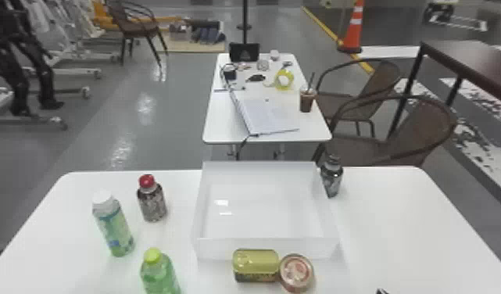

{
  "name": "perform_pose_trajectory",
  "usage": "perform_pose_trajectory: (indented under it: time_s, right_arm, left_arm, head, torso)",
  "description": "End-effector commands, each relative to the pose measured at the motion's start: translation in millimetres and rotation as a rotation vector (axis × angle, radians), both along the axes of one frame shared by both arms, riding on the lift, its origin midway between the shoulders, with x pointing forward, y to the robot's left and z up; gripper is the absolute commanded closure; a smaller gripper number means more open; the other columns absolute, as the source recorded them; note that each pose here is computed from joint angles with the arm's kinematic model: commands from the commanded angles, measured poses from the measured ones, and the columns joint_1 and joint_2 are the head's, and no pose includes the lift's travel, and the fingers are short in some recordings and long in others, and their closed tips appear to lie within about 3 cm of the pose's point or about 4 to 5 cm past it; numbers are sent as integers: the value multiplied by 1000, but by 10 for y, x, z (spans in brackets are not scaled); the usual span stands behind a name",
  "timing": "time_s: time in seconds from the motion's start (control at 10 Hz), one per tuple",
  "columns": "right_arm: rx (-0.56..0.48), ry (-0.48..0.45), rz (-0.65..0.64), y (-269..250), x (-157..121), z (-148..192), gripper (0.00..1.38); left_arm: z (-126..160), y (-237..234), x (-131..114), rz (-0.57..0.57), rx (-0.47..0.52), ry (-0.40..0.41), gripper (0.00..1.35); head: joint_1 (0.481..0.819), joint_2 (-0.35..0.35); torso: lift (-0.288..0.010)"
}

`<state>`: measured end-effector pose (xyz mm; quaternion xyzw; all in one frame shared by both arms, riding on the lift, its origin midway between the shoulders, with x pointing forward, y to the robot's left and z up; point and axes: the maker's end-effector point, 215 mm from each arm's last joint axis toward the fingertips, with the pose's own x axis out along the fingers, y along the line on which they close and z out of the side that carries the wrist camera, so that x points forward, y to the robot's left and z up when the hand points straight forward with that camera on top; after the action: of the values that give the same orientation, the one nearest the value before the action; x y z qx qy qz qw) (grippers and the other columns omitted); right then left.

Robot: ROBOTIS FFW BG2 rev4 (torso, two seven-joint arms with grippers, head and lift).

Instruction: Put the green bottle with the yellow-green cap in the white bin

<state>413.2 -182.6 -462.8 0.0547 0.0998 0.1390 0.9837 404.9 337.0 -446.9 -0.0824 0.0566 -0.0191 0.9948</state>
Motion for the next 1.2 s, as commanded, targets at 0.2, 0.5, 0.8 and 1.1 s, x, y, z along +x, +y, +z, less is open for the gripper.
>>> perform_pose_trajectory:
  time_s: [0.2, 0.5, 0.8, 1.1]
  right_arm:
    - [2, 0, 1, 0, 8, -3, 331]
    - [4, 2, 0, -1, 5, -10, 331]
    - [4, 3, 2, 2, -3, -16, 331]
    - [10, 8, 0, 0, 0, -28, 331]
  left_arm:
    - [-34, -12, -12, 6, -15, 5, 91]
    - [-55, -45, -31, -2, -19, 8, 91]
    - [-160, -343, -84, -75, -66, 29, 88]
    - [-118, -751, 6, -171, -26, 17, 88]
  head:
    - [549, 0]
    - [549, 0]
    - [549, 0]
    - [549, 0]
  torso:
    - [-100]
    - [-100]
    - [-100]
    - [-100]
